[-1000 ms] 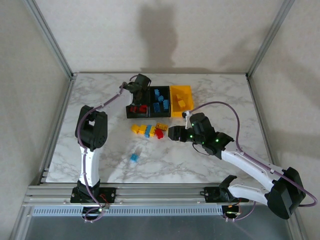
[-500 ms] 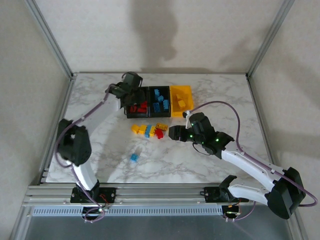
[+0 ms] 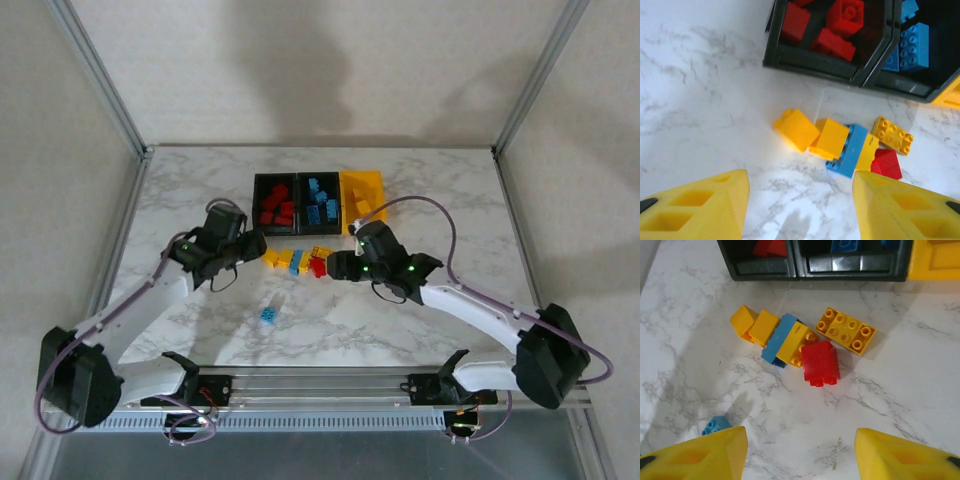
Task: Sort the legos into containers by color
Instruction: Place the lego in the container, then pick up the lego from the center of the table.
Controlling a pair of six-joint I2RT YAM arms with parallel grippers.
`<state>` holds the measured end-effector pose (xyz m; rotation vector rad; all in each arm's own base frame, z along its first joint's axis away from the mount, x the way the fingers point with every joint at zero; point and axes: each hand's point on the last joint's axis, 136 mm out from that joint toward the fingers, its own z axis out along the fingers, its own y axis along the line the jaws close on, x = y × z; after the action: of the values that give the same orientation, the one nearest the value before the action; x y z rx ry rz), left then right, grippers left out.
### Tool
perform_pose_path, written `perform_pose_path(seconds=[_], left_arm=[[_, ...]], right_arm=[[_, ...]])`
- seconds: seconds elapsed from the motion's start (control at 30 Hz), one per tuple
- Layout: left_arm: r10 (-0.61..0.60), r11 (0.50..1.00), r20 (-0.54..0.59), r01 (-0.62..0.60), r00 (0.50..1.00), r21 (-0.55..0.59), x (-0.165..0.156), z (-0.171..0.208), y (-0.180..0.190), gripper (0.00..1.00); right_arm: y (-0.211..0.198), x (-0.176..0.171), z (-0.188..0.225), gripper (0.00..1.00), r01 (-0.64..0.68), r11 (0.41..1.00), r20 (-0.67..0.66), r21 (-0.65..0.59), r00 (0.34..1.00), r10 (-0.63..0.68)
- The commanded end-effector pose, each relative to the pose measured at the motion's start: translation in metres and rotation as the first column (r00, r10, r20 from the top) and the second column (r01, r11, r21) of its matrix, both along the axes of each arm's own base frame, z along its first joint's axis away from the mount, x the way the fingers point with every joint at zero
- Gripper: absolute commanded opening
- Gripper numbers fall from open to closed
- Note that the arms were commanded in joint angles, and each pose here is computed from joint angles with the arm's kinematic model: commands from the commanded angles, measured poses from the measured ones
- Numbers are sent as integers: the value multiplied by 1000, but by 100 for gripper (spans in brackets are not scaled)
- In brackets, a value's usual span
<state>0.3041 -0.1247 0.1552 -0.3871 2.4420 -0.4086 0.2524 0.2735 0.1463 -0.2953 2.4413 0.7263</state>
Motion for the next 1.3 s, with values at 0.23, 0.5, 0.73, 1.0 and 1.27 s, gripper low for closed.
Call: perform_pose_path(seconds=[0.23, 0.5, 0.73, 1.0, 1.27], left_arm=[[42, 990, -63, -50, 997, -133, -50, -34, 2, 57], [48, 987, -55, -56, 997, -151, -57, -32, 3, 58], [49, 989, -62, -58, 997, -139, -57, -35, 3, 58], [55, 989, -65, -63, 996, -133, -57, -36, 4, 58], [76, 985, -34, -80, 997, -155, -52, -27, 4, 58]], right_arm=[[28, 17, -37, 60, -22, 990, 9, -136, 1000, 24], [41, 37, -77, 61, -21, 969, 1, -246, 1000, 22], [49, 48, -97, 56, -23, 956, -11, -293, 1000, 21], [57, 48, -110, 35, -48, 950, -38, -308, 999, 38], [46, 37, -64, 27, -22, 962, 8, -273, 1000, 25]])
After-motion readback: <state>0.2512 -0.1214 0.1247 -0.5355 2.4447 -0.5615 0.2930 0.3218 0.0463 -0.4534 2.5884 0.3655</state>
